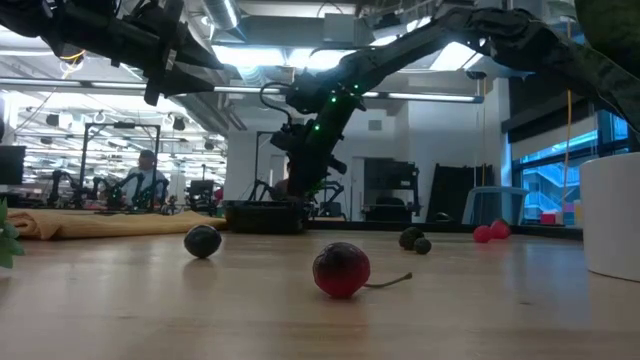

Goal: Pick and placing Produce into tupperware
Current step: Put the top red raspberry into the black bin

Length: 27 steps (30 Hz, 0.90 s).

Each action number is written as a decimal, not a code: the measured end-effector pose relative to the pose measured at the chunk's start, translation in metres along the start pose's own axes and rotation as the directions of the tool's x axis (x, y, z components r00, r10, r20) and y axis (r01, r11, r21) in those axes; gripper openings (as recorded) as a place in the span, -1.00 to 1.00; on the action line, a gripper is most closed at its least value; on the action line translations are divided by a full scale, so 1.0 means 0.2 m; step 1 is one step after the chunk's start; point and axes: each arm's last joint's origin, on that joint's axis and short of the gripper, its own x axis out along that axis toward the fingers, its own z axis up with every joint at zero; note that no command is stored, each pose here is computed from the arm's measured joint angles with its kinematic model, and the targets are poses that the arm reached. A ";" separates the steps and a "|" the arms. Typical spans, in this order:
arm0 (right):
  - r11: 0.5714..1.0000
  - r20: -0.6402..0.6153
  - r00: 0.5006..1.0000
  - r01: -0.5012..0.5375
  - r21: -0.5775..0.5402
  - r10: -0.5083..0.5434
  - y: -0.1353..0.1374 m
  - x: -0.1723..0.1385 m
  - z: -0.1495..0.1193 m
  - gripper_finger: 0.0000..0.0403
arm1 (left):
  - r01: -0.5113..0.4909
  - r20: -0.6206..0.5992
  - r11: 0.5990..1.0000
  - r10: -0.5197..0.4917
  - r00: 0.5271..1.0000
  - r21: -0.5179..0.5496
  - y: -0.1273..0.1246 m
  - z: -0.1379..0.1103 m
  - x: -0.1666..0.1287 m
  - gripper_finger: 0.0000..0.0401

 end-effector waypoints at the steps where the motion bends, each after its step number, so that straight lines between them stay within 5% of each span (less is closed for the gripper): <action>1: 1.000 -0.004 1.000 0.001 0.001 -0.001 0.00 0.00 0.00 -0.50 | 0.000 0.000 1.000 0.000 1.000 0.000 0.00 0.00 0.00 0.20; 27: 1.000 -0.053 0.999 0.009 0.015 -0.008 -0.01 0.08 -0.04 -0.47 | 0.000 0.000 1.000 0.000 1.000 0.000 0.00 0.00 0.00 0.20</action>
